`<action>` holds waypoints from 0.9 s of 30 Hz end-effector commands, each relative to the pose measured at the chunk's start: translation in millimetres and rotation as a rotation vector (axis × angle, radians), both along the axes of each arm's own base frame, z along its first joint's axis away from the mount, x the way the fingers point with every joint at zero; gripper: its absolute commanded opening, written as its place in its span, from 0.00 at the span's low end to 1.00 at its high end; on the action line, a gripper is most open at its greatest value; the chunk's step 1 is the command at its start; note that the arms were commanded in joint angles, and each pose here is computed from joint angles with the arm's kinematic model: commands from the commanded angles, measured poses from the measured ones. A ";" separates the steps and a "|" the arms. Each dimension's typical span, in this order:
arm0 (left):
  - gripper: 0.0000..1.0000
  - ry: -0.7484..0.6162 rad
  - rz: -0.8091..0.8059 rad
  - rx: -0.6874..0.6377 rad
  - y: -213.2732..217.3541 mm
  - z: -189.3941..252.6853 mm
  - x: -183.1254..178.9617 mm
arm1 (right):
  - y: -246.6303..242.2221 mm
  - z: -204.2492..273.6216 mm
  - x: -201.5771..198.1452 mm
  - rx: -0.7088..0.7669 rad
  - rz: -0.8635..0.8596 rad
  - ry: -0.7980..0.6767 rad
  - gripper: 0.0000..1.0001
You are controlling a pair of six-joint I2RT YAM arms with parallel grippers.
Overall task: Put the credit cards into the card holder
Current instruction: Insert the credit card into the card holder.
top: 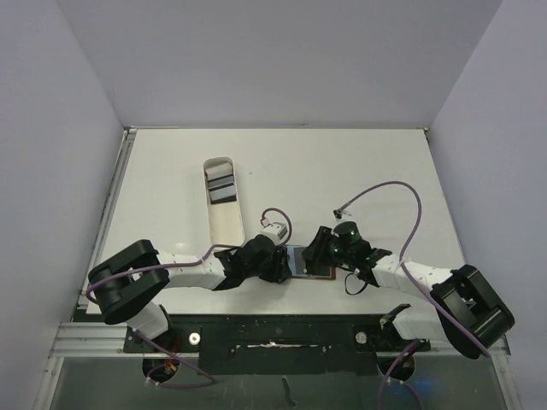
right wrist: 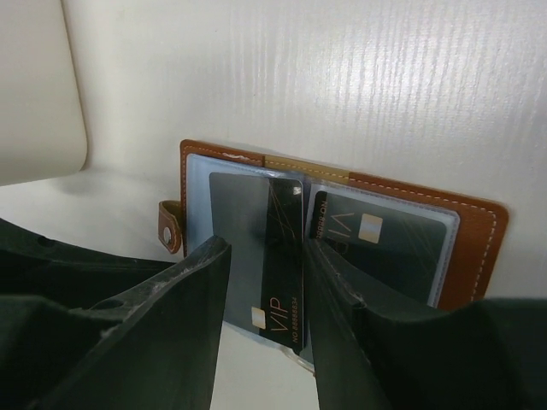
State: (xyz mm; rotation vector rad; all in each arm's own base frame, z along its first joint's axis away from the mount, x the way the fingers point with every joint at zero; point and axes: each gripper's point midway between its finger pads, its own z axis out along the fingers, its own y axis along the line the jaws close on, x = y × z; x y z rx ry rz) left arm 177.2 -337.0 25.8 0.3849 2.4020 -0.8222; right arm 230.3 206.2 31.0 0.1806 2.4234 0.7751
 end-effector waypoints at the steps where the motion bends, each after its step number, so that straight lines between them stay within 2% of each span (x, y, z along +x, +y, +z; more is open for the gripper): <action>1: 0.33 0.005 -0.022 -0.014 -4.9 -2.8 -3.5 | 17.7 15.0 5.7 0.082 -0.001 -0.029 0.39; 5: 0.33 0.003 -0.024 -0.019 -6.0 -2.2 -3.3 | 20.9 12.1 3.5 0.109 -0.034 -0.005 0.38; 11: 0.33 0.005 -0.022 -0.018 -5.1 -2.8 -3.7 | 10.5 7.8 0.4 0.027 -0.060 0.006 0.33; 15: 0.33 0.004 -0.020 -0.024 -5.3 -1.8 -3.6 | 12.6 8.0 -4.4 0.046 -0.056 0.005 0.26; 23: 0.33 0.006 -0.021 -0.026 -5.4 -1.7 -4.2 | 22.0 5.8 -6.2 0.074 -0.037 0.010 0.23; 27: 0.33 0.006 -0.019 -0.028 -4.9 -1.3 -4.3 | 23.4 4.8 -8.1 0.081 -0.036 0.014 0.19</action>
